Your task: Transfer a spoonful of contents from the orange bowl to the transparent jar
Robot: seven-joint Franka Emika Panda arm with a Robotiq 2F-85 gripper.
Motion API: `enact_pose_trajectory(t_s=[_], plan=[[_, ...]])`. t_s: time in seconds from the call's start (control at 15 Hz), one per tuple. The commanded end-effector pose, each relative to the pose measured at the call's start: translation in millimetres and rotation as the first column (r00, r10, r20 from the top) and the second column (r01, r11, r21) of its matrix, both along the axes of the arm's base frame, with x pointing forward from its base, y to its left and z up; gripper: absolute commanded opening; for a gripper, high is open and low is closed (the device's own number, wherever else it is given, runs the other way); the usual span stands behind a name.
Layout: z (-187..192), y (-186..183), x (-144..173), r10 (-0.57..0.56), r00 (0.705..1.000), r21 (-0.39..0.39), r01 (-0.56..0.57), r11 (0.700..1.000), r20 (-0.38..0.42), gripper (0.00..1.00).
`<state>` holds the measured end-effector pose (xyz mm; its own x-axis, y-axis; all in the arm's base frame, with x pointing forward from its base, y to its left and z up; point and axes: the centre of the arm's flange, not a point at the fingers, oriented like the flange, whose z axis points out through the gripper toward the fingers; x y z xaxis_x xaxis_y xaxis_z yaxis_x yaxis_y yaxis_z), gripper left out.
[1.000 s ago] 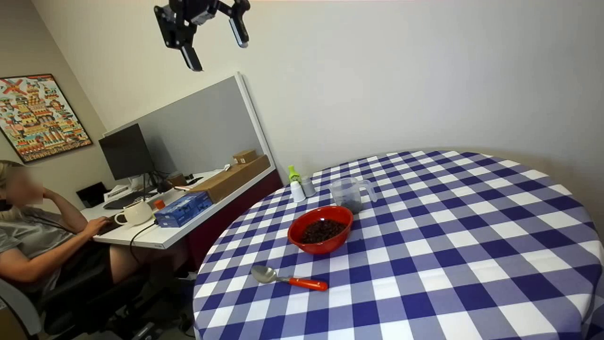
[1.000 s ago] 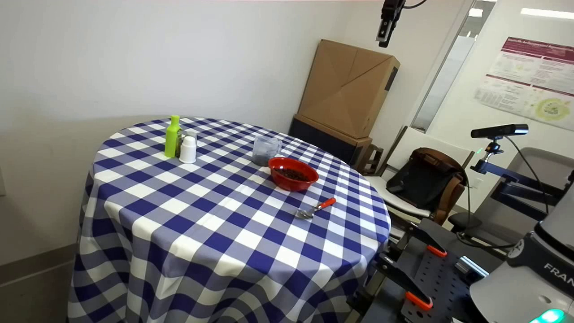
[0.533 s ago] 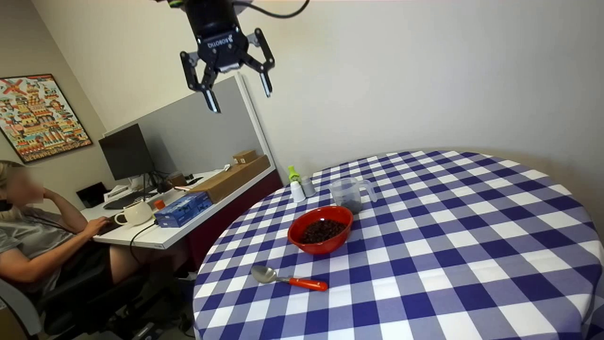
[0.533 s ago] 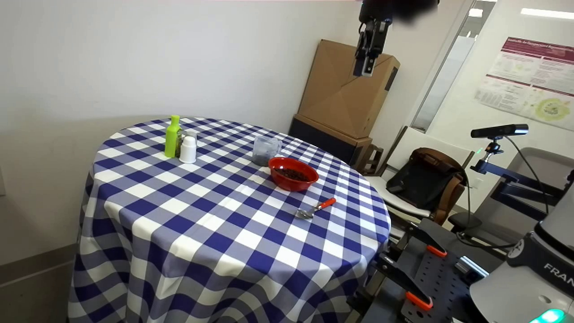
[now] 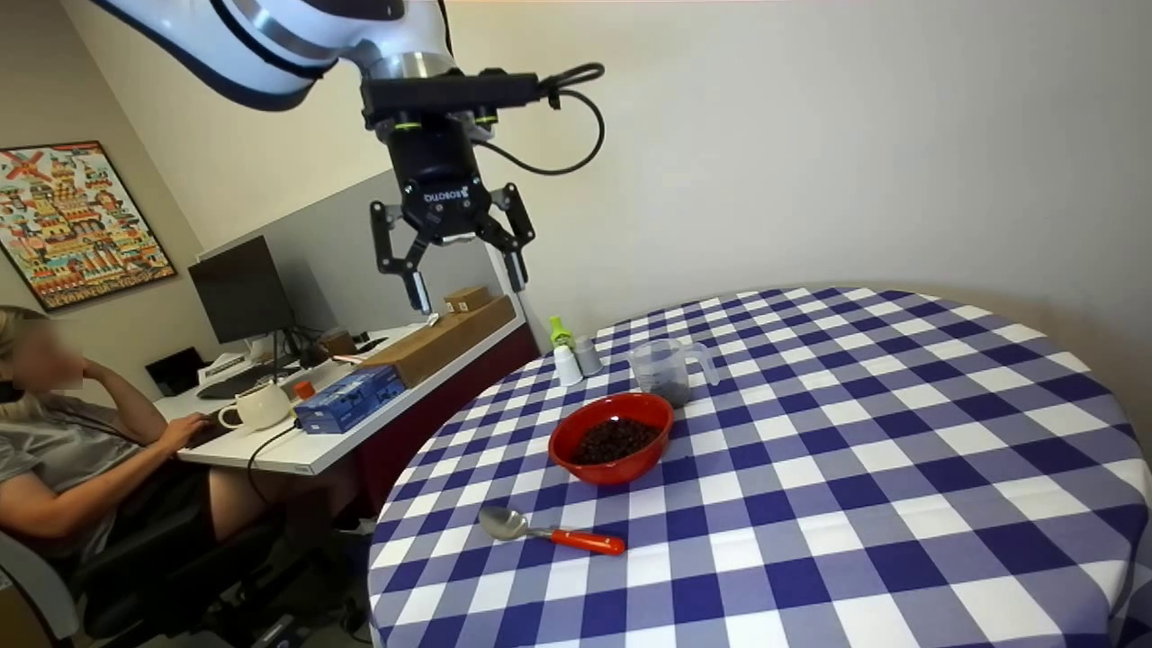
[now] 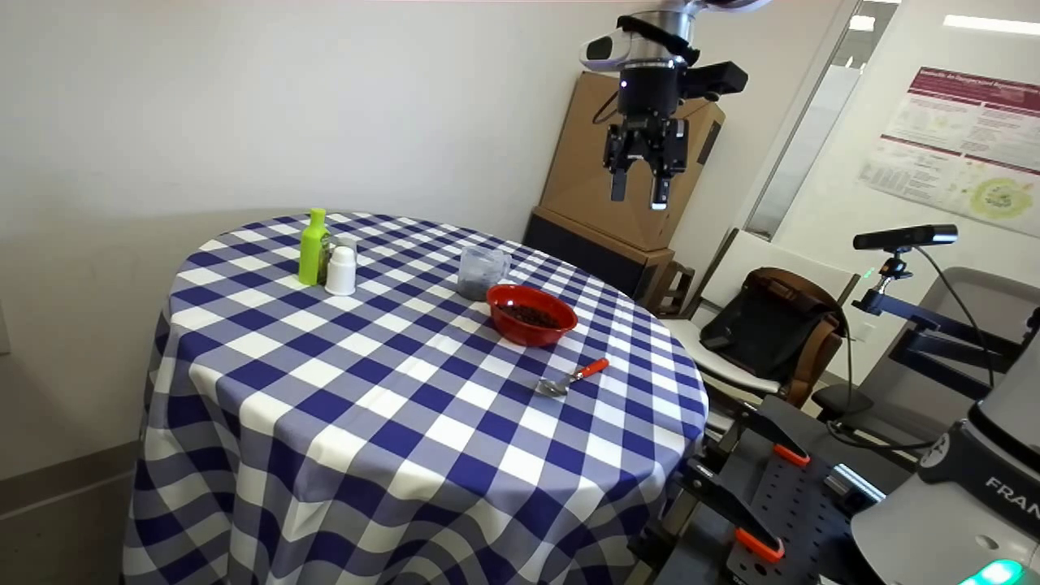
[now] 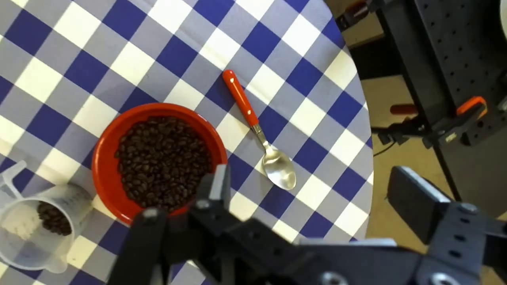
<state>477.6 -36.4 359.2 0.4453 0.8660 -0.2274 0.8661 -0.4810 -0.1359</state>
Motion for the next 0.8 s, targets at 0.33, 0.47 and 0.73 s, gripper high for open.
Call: enact_pose_trajectory(t_s=[0.33,0.47,0.73], plan=[[-49.7,-10.5,2.0,0.34,0.94,-0.087,-0.337,0.938,0.031,1.0],[-61.3,-20.4,4.7,0.342,0.939,-0.072,-0.339,0.938,0.039,1.0],[-79.5,-47.3,0.8,0.305,0.951,-0.059,-0.303,0.951,0.04,1.0]])
